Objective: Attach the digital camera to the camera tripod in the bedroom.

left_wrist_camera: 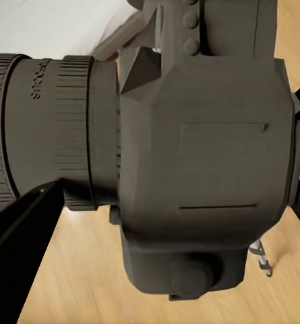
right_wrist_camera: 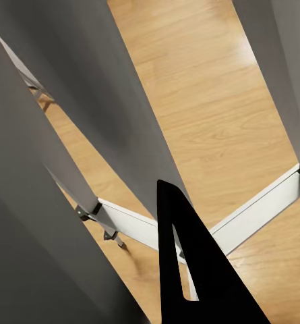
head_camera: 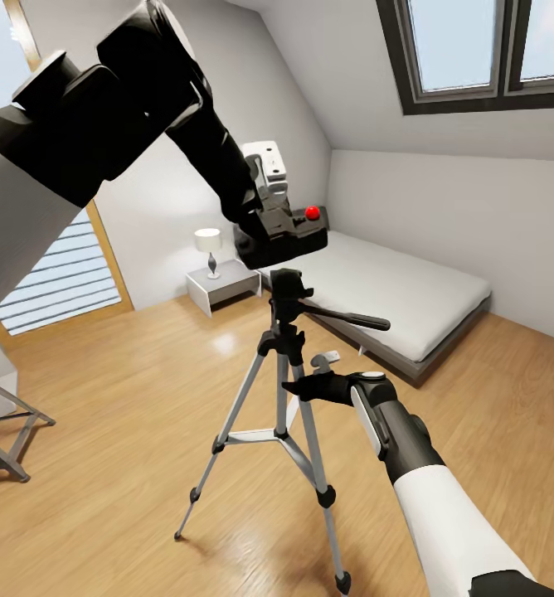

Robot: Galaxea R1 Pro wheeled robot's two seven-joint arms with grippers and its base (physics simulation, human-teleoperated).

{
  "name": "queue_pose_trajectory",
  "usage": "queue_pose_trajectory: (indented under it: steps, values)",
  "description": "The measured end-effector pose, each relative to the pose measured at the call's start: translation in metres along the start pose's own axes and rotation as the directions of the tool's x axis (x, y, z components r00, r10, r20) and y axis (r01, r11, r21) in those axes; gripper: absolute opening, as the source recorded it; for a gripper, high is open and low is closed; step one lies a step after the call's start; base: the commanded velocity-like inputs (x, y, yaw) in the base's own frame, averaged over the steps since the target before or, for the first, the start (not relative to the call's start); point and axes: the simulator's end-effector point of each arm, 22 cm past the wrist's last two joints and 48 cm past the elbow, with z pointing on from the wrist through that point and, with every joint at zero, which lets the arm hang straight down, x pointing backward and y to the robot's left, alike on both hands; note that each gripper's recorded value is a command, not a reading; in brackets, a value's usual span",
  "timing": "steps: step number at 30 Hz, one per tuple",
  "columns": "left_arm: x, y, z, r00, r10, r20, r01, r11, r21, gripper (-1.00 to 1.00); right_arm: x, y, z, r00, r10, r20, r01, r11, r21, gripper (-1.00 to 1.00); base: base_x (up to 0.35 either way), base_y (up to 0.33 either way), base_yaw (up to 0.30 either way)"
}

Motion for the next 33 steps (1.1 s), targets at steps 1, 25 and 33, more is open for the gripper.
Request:
queue_pose_trajectory:
  steps: [1, 25, 33]
  values:
    - [0.000, 0.000, 0.000, 1.000, 0.000, -0.002, 0.000, 1.000, 0.000, -1.00, 0.000, 0.000, 0.000, 1.000, 0.000, 0.000, 0.000, 1.000, 0.000, -1.00, 0.000, 0.000, 0.000]
    - [0.013, 0.005, 0.031, 0.988, -0.137, -0.066, 0.142, 0.987, 0.079, -1.00, 0.000, -0.001, 0.000, 1.000, 0.000, 0.000, 0.000, 1.000, 0.000, -1.00, 0.000, 0.000, 0.000]
    - [0.015, 0.006, 0.032, 0.988, -0.139, -0.064, 0.145, 0.986, 0.084, -1.00, 0.000, 0.000, 0.000, 1.000, 0.000, 0.000, 0.000, 1.000, 0.000, -1.00, 0.000, 0.000, 0.000]
